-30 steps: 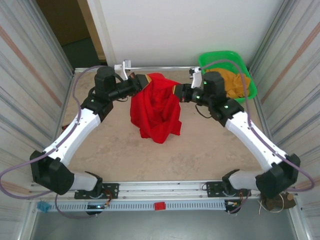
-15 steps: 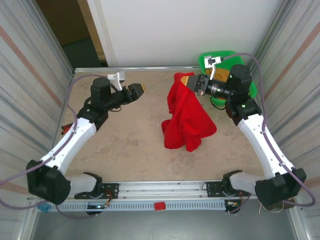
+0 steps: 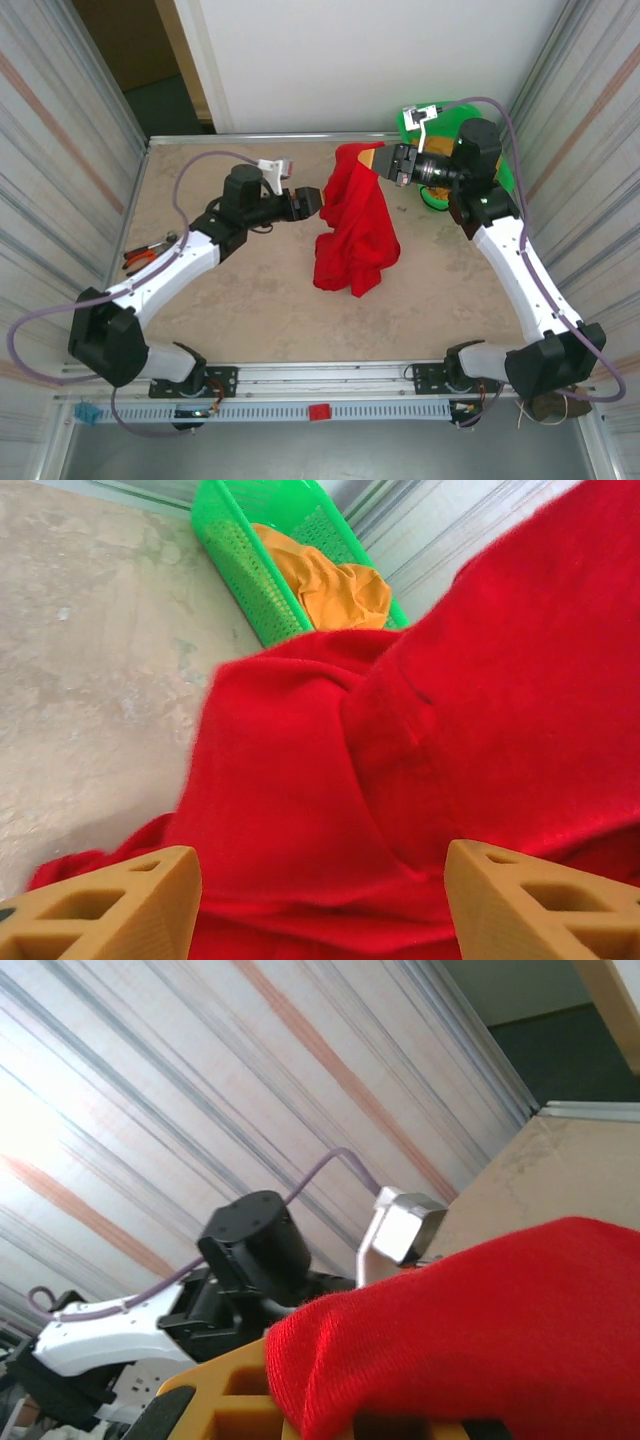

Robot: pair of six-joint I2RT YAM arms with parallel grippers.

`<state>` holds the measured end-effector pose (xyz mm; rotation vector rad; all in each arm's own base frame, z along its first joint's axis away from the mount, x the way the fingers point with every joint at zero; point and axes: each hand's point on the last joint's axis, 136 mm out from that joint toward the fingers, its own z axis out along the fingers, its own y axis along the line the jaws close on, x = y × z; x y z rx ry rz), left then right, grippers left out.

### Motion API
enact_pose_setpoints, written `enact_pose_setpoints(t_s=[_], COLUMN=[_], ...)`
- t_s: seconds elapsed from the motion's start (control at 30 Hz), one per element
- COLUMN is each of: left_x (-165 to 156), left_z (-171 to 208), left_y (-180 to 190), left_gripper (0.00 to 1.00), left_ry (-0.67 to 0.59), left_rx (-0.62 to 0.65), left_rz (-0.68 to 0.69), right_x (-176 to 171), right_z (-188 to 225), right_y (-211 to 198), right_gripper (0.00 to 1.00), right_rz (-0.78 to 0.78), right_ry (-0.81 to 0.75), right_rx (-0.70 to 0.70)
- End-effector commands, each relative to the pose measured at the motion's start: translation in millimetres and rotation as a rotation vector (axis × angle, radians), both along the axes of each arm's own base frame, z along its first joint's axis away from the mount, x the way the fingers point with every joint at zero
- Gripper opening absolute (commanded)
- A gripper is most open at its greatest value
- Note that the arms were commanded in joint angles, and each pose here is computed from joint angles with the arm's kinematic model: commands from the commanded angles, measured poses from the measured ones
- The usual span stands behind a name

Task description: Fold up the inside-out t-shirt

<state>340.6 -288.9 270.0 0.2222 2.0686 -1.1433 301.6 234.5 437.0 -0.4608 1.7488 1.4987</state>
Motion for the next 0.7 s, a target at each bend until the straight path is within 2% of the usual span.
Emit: enact_pose_setpoints(t_s=[0.0,0.07,0.1,0.2,0.4,0.57,0.67], left_x=[4.9,5.5,7.1,17.9,38.8,30.7,25.4], left_z=[46.8,48.5,49.3,50.3,82.1,121.7,110.6], left_y=[-21.8,-34.1,-39.0,-41.1,7.6,46.1,49.4], left_gripper=[0.67,0.62,0.53,0.00,0.00,0.00,0.00], left_ry=[-0.149,-0.143,-0.143,-0.128,-0.180,-0.271,-0.244], left_rx=[-0.114,-0.148,-0.165,-0.190,-0.212,-0.249,-0.207], left_rz=[-0.089,-0.137,-0.150,-0.136,0.004,0.085,0.089], right_x=[-1.5,2.5,4.5,10.8,32.1,50.8,51.3], right_z=[21.0,18.0,15.8,3.7,-37.6,-87.0,-98.1], right_y=[4.7,6.7,7.2,4.4,-27.7,-45.8,-41.5], right_gripper=[0.00,0.00,0.00,0.00,0.00,0.00,0.00], right_rz=[0.034,0.038,0.039,0.023,-0.108,-0.207,-0.177], right_ry=[-0.054,-0.043,-0.038,-0.019,0.055,0.141,0.164], right_rx=[0.030,0.029,0.027,0.007,-0.024,-0.057,-0.041])
